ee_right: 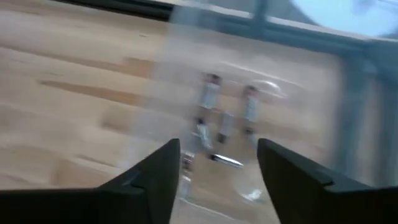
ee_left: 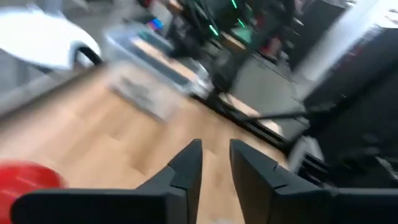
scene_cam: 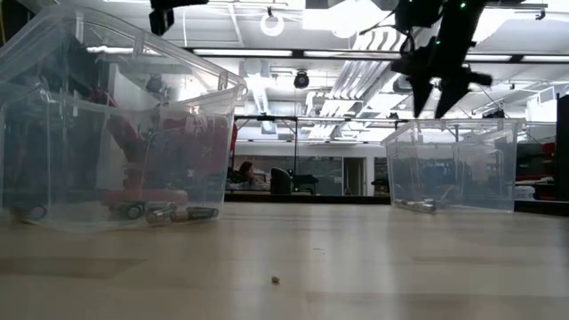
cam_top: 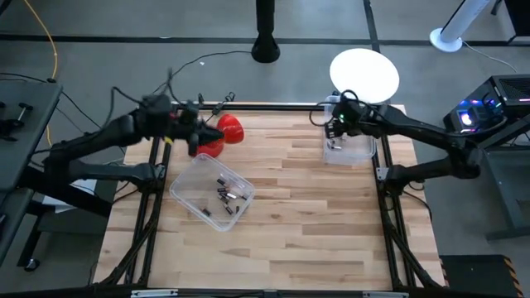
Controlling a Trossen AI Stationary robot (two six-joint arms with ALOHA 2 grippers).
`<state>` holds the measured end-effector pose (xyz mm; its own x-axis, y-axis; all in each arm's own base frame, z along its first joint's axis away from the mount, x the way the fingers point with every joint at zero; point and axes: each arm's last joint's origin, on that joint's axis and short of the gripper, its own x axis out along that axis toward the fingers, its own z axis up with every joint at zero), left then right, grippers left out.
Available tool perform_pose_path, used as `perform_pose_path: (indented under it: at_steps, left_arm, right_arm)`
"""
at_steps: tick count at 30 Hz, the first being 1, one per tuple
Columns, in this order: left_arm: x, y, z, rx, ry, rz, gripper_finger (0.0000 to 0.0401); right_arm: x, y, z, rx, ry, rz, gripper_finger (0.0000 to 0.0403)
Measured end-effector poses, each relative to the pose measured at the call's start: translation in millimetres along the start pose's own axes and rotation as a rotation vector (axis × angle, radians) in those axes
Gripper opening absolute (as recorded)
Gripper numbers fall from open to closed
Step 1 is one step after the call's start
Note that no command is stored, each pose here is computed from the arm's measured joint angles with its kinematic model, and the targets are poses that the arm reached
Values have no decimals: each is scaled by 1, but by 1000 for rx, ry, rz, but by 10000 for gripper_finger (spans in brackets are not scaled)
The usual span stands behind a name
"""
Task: Sort batteries
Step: Move the bottom transparent bin to the center of the table
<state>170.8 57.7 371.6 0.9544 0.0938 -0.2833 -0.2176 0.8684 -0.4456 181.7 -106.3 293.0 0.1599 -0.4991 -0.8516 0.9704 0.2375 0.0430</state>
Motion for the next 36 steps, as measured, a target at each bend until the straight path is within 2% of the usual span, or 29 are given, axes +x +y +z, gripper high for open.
perform_pose_path:
  at_steps: [3, 5, 9, 13, 20, 22, 27, 31, 36]
  left_arm:
    - [12, -7, -22, -53, 91, -99, 90]
    - [18, -15, -40, -101, 176, -148, 90]
    - [27, -34, -79, -184, 291, -132, 63]
    - [36, -52, -115, -246, 362, -35, 9]
    - [65, -49, -162, -355, 555, 262, 2]
    - [72, -46, -171, -365, 587, 328, 1]
    - [78, -35, -180, -379, 597, 480, 1]
    - [74, -21, -177, -366, 598, 600, 0]
    - [69, -3, -171, -336, 624, 699, 0]
  right_arm:
    - [3, 9, 5, -23, -35, 117, 229]
    - [1, 17, 10, -44, -57, 237, 232]
    - [-6, 34, 14, -71, -103, 442, 224]
    - [-10, 40, 12, -85, -126, 486, 205]
    - [-11, 41, 12, -128, -133, 488, 175]
    - [-11, 42, 11, -134, -106, 528, 169]
    - [-19, 65, -3, -206, -16, 730, 142]
    - [-15, 99, -25, -276, 5, 789, 108]
    - [12, 151, -55, -299, 29, 847, 44]
